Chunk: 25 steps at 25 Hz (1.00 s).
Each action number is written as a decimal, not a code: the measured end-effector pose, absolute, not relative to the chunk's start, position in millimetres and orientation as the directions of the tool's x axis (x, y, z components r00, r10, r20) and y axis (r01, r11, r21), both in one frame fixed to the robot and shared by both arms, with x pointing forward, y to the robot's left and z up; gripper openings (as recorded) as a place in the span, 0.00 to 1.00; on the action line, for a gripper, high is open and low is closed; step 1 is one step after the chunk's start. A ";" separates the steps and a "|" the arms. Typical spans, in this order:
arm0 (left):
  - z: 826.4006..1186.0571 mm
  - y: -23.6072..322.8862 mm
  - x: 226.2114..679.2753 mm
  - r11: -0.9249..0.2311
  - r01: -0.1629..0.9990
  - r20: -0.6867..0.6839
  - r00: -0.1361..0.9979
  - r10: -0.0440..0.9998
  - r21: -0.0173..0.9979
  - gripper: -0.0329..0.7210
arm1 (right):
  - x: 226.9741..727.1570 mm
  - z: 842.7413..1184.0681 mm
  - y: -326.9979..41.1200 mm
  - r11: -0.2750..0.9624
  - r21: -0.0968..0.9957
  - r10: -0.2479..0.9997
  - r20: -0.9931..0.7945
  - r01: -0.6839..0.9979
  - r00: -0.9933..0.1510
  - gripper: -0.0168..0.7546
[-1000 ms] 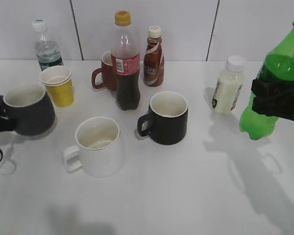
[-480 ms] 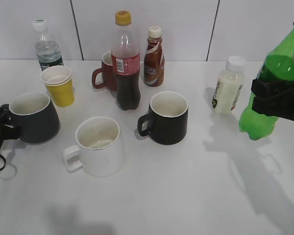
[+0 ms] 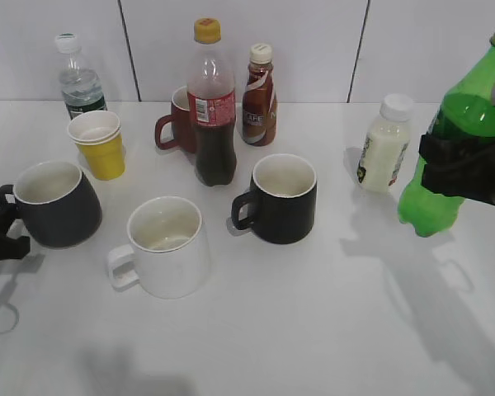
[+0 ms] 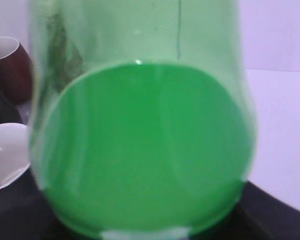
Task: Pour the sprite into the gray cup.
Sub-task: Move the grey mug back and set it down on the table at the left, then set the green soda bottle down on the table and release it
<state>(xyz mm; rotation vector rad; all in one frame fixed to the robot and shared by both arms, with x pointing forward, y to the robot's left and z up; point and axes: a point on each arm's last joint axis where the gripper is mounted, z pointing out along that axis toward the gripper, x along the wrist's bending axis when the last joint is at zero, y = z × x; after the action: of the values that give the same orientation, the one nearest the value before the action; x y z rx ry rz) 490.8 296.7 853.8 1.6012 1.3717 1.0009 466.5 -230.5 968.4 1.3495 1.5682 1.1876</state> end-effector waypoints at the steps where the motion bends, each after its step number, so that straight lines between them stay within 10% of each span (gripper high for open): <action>1: 852.9 296.1 487.2 -0.109 0.380 0.071 0.112 0.991 0.918 0.34 | 466.6 968.2 -230.3 0.021 0.953 0.984 0.034 0.301 -0.177 0.55; 8: 854.1 294.5 461.3 -0.115 0.428 0.063 0.132 0.989 0.897 0.36 | 475.2 960.1 -229.4 0.036 0.969 0.986 0.005 0.246 -0.165 0.55; 25: 932.0 293.8 460.3 -0.041 0.111 0.030 0.102 0.994 0.993 0.36 | 484.6 901.8 -216.7 0.045 0.971 0.966 0.018 0.233 -0.259 0.55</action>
<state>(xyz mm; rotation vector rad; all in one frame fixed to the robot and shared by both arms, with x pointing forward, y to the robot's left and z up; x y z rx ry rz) 460.3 293.8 932.0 1.3643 1.1990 1.1041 484.6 -216.7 901.8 1.2390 1.5921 1.2676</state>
